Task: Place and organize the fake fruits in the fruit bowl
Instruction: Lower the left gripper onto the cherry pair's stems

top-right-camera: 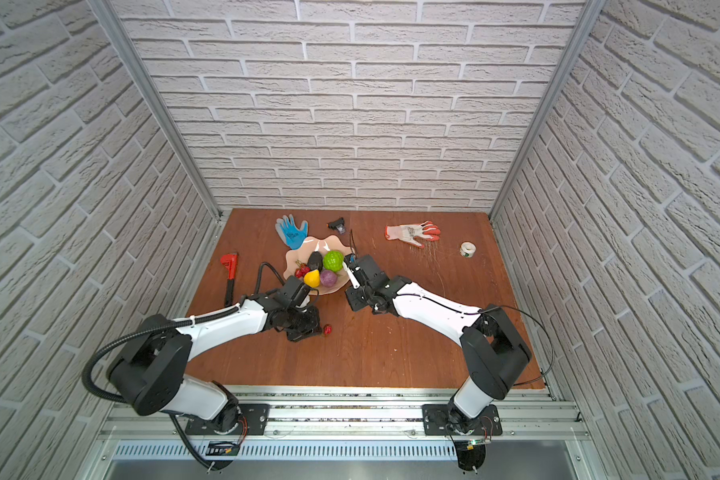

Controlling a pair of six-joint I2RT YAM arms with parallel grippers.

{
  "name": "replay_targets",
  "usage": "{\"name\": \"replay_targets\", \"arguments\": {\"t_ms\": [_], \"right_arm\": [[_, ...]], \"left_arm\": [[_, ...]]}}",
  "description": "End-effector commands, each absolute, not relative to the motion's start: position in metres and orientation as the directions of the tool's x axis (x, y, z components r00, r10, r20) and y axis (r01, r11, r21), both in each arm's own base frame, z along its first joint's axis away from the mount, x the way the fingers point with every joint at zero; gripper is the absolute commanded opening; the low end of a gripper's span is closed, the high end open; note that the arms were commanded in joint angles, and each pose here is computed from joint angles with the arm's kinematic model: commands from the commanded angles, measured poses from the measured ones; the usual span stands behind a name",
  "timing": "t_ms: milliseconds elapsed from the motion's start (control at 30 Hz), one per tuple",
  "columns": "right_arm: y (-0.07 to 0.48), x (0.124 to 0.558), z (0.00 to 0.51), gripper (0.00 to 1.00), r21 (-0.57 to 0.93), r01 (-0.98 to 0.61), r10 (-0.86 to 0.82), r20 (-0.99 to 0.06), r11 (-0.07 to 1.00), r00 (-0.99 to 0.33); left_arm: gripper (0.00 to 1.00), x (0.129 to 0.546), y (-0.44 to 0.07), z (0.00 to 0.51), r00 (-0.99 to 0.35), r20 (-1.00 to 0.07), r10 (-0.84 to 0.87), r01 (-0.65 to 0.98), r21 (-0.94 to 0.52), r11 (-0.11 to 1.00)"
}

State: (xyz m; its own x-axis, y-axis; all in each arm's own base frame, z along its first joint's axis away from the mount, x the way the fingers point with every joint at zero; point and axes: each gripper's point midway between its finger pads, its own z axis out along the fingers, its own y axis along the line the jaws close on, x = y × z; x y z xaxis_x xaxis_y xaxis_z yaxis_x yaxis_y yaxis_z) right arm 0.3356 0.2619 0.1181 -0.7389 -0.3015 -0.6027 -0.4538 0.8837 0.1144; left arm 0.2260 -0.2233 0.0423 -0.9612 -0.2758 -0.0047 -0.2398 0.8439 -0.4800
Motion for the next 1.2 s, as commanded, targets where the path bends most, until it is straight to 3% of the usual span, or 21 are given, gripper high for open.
{"name": "replay_targets", "arguments": {"t_ms": [0, 600, 700, 900, 1167], "right_arm": [[0.269, 0.346, 0.134, 0.23, 0.136, -0.451, -0.269, -0.641, 0.882, -0.719], [0.272, 0.347, 0.142, 0.21, 0.152, -0.453, -0.251, -0.660, 0.879, -0.708], [0.273, 0.347, 0.140, 0.21, 0.153, -0.456, -0.255, -0.656, 0.877, -0.710], [0.272, 0.347, 0.140, 0.21, 0.147, -0.455, -0.257, -0.656, 0.878, -0.710], [0.274, 0.348, 0.137, 0.21, 0.155, -0.456, -0.255, -0.653, 0.877, -0.713]], "left_arm": [[0.00, 0.228, -0.218, 0.048, -0.958, -0.029, -0.286, -0.236, -0.489, 0.840], [0.00, 0.238, -0.211, 0.097, -0.951, -0.095, -0.293, -0.176, -0.613, 0.770], [0.00, 0.233, -0.214, 0.097, -0.959, -0.068, -0.276, -0.177, -0.618, 0.766], [0.34, 0.211, -0.220, 0.088, -0.965, -0.009, -0.260, -0.203, -0.599, 0.775], [0.44, 0.195, -0.231, 0.073, -0.970, 0.035, -0.241, -0.217, -0.577, 0.788]]}}
